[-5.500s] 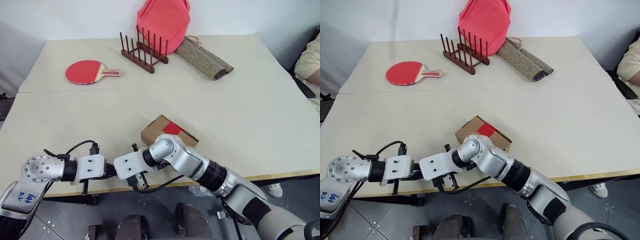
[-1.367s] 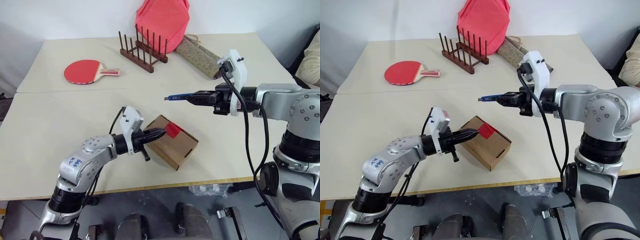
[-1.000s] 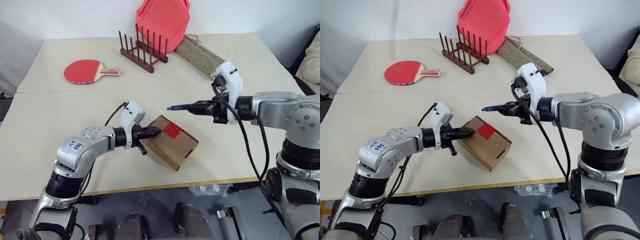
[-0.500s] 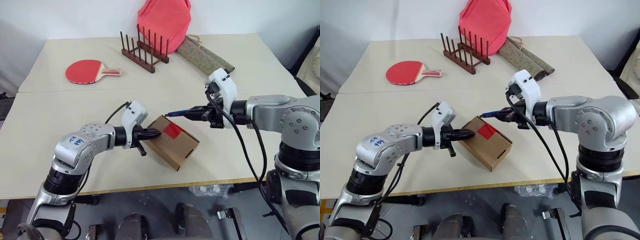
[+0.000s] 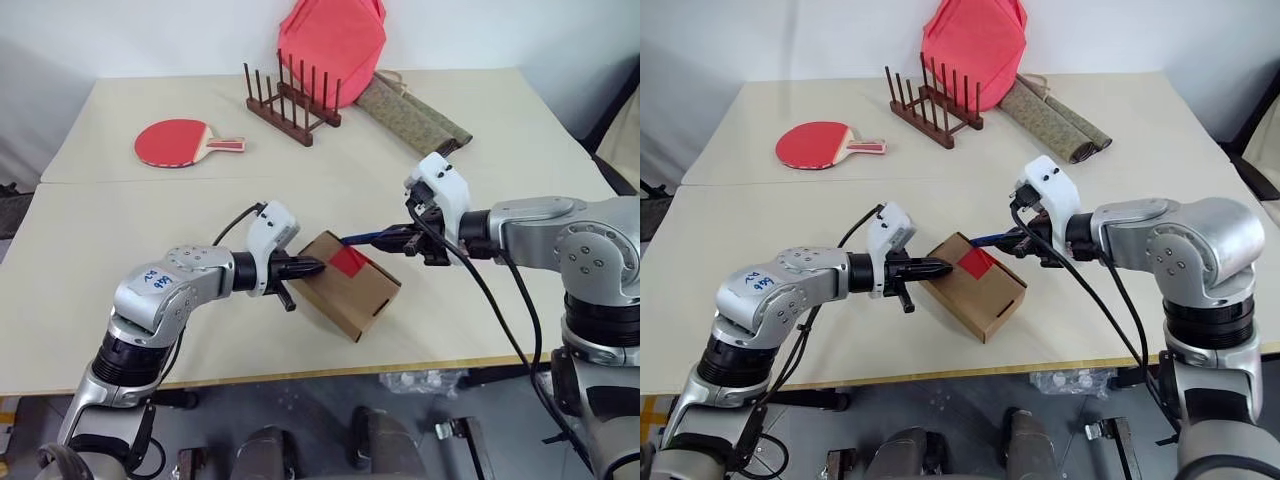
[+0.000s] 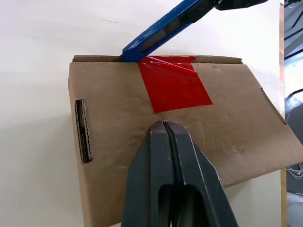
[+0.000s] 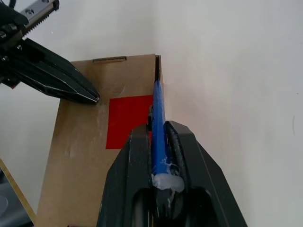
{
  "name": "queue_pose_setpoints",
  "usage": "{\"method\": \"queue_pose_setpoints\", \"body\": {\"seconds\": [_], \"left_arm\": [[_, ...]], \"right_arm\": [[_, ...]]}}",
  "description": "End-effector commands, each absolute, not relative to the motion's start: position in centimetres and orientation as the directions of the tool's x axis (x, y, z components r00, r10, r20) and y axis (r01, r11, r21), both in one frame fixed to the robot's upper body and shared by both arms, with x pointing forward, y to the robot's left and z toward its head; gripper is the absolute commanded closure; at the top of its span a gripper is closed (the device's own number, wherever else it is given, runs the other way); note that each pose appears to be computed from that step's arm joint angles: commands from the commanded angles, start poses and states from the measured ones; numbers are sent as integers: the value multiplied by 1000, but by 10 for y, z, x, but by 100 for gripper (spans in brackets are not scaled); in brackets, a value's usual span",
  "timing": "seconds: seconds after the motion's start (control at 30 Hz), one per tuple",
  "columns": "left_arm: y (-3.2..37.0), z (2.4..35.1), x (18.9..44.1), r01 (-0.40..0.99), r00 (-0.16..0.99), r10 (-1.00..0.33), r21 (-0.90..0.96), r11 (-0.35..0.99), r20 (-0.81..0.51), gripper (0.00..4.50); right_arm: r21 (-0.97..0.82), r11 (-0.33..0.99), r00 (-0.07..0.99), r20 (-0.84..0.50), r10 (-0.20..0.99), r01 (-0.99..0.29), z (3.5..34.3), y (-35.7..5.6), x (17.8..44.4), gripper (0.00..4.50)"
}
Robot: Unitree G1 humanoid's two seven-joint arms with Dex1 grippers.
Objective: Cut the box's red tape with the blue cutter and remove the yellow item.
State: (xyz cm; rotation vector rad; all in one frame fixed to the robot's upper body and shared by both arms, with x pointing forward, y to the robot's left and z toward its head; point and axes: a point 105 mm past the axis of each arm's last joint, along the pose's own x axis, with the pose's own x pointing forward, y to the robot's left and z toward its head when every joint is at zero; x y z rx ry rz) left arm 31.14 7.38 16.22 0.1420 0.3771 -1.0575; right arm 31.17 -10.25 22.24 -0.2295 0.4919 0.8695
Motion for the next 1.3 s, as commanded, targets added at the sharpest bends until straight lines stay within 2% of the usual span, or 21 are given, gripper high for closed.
{"method": "queue_pose_setpoints", "body": {"seconds": [0.03,0.4,0.83,1.3], "left_arm": [[75,141,312,849,425,-785,-103,519,-451,450],[74,129,316,818,450,-741,-102,566,-498,450],[77,126,319,804,465,-725,-100,586,-509,450],[75,125,320,804,464,-728,-104,585,-505,450]], "right_arm": [[-39,629,556,-512,655,-776,232,-106,310,433],[-71,624,538,-588,604,-778,236,-113,307,433],[-63,606,482,-672,562,-793,225,-127,297,433],[-63,602,476,-678,560,-796,224,-126,300,433]]}}
